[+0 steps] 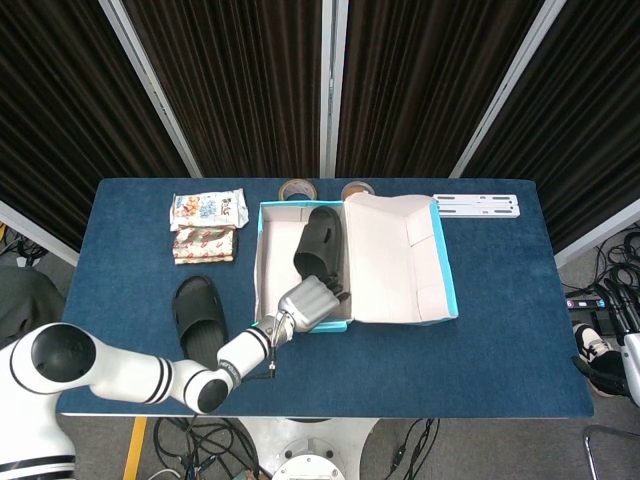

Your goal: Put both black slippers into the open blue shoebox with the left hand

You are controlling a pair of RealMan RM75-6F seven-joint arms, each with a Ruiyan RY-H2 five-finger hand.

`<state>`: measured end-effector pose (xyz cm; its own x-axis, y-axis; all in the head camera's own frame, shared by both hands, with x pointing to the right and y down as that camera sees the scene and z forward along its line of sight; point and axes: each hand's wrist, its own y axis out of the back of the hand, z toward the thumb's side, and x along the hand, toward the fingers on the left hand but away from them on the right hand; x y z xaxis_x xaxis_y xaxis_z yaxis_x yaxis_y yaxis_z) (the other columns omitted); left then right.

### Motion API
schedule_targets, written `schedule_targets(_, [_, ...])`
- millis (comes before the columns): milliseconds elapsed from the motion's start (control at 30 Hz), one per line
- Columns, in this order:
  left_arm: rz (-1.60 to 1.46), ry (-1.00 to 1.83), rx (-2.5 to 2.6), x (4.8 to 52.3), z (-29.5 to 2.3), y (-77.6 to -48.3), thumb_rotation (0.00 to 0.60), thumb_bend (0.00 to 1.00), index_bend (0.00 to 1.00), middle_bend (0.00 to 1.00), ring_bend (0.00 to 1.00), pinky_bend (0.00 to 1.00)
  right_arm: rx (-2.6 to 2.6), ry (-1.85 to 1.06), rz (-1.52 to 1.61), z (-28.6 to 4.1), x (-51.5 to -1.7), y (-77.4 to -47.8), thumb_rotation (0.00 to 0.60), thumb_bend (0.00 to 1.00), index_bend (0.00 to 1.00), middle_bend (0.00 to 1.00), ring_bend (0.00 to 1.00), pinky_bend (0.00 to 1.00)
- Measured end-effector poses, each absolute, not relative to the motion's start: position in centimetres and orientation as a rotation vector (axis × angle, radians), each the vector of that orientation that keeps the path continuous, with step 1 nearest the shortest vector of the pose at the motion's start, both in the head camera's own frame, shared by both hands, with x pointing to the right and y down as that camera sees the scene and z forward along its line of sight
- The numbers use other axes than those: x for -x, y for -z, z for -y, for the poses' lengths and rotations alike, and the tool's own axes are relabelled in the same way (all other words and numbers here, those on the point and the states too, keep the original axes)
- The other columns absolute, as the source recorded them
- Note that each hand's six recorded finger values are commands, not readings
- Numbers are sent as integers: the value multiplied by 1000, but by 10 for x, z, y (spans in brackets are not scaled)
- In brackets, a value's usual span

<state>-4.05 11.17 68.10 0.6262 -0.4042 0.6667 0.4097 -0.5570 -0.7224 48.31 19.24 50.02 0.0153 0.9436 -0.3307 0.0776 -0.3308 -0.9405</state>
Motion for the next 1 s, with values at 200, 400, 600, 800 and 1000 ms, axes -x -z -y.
schedule_targets(200, [-73, 1005, 1955, 40, -107, -665, 600, 418, 74, 62, 1, 200, 1517, -1409, 1090, -192, -483, -500, 600, 26, 0, 51, 0, 0])
schedule_targets(400, [-139, 967, 2005, 49, -96, -642, 600, 418, 74, 60, 0, 199, 1519, -1405, 1090, -192, -483, -500, 600, 26, 0, 52, 0, 0])
schedule_targets(600, [-250, 1033, 2025, 80, -76, -636, 600, 415, 74, 60, 0, 199, 1518, -1401, 1098, -193, -485, -498, 600, 26, 0, 54, 0, 0])
schedule_targets(800, [-390, 1192, 2041, 141, -59, -645, 600, 382, 74, 60, 0, 198, 1522, -1394, 1094, -191, -485, -498, 600, 26, 0, 55, 0, 0])
schedule_targets(1000, [-516, 1393, 2041, 218, -63, -655, 600, 303, 75, 60, 0, 191, 1534, -1391, 1086, -189, -483, -501, 600, 26, 0, 58, 0, 0])
